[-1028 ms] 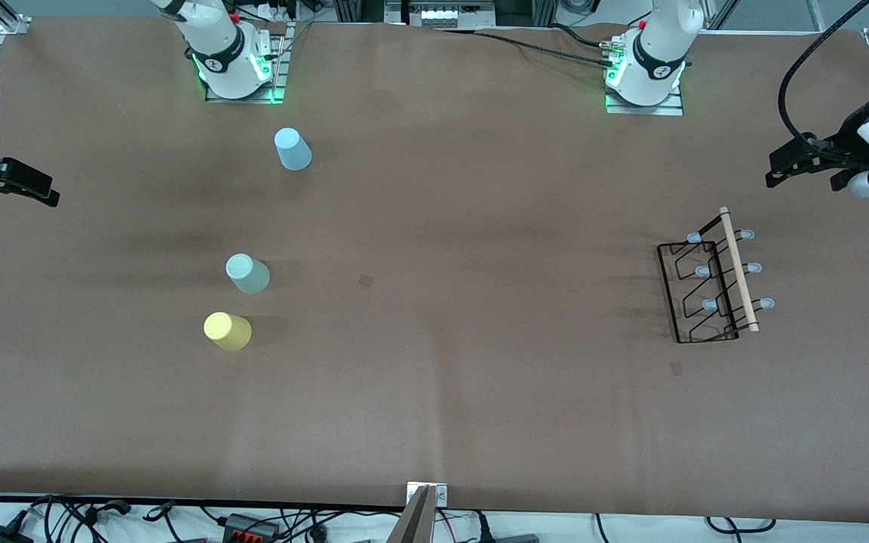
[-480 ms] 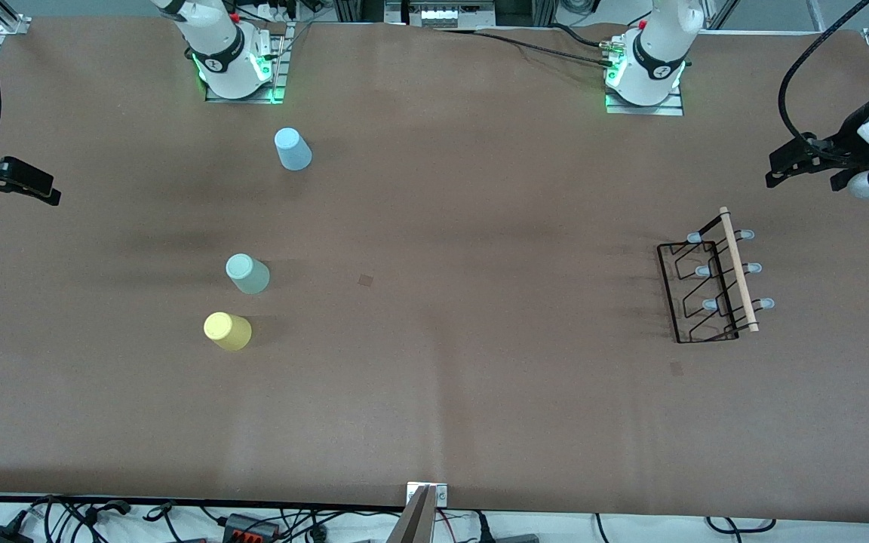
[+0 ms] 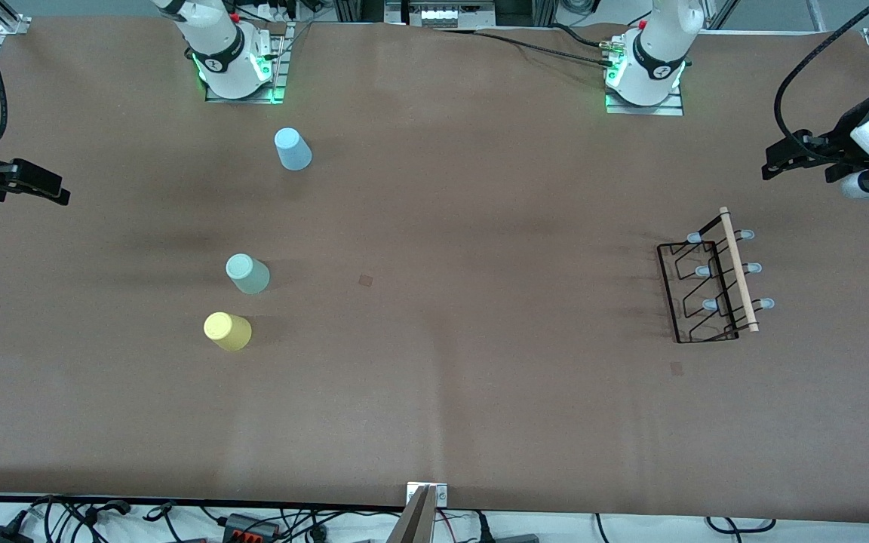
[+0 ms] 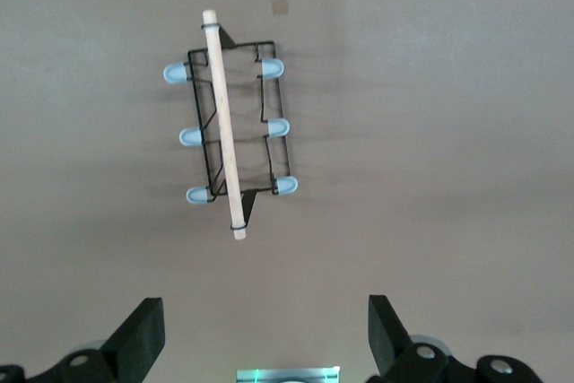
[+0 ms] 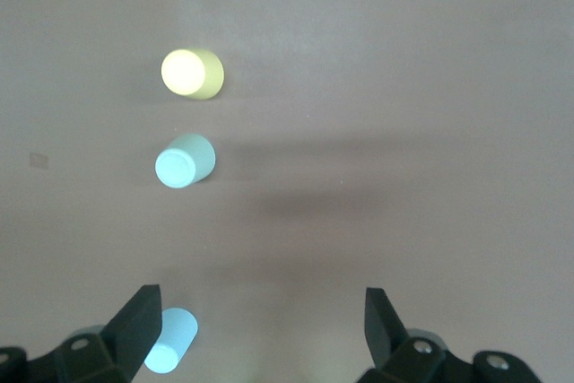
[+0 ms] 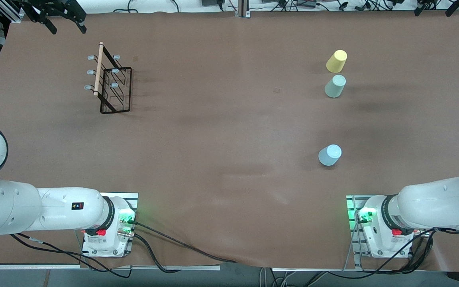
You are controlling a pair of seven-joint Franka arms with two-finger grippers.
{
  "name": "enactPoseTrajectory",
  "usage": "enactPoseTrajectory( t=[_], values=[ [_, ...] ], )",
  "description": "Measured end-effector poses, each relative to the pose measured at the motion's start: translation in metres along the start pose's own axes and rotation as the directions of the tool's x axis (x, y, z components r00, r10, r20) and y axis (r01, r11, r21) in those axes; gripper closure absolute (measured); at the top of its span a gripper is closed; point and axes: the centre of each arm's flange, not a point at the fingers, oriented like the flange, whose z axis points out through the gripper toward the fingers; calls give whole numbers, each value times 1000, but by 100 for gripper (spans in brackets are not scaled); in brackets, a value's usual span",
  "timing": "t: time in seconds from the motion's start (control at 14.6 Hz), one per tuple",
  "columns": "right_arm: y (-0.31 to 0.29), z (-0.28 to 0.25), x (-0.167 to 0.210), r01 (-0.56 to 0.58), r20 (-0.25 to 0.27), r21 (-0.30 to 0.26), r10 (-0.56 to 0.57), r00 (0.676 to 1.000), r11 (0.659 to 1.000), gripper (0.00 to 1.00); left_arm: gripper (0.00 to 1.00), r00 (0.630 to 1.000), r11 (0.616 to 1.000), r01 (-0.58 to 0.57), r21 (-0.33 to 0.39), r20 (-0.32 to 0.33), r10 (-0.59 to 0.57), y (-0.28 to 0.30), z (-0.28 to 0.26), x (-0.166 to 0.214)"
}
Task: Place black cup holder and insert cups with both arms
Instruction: 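Reach the cup with the right gripper while the left gripper reaches the rack, then grasp the cup with the right gripper while the left gripper lifts the rack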
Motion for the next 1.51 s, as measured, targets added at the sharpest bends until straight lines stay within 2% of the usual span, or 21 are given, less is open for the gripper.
enactPoseTrajectory(
  t=[0.14,0.21,0.48,0.62,0.75,0.96,1.44,1.51],
  values=[
    [-5,28,1,3,40,21,-4,999,1000,0,0,1000,1000,21,-4,22,-21,-11,10,6],
    [-10,48,5,6,37,40,-8,999,999,0,0,999,1000,30,-6,38,-29,-17,18,11],
    [-38,153,9,34,-34,55,-32,999,998,0,0,990,999,37,-11,135,-35,-23,49,28],
    [-66,197,3,79,-108,45,-74,991,996,0,0,987,999,40,-12,155,-38,-25,68,41],
    [-95,234,-4,122,-156,37,-115,981,992,0,0,992,999,44,5,117,-44,-32,93,63],
    [-117,276,-6,137,-150,34,-131,980,990,0,0,997,998,32,58,64,-36,-41,145,81],
    [-129,328,0,122,-132,33,-117,984,992,0,3,999,998,26,60,-44,-23,-45,232,75],
    [-130,332,0,123,-127,33,-118,985,992,0,7,999,998,24,60,-48,-21,-45,241,72]
  ],
)
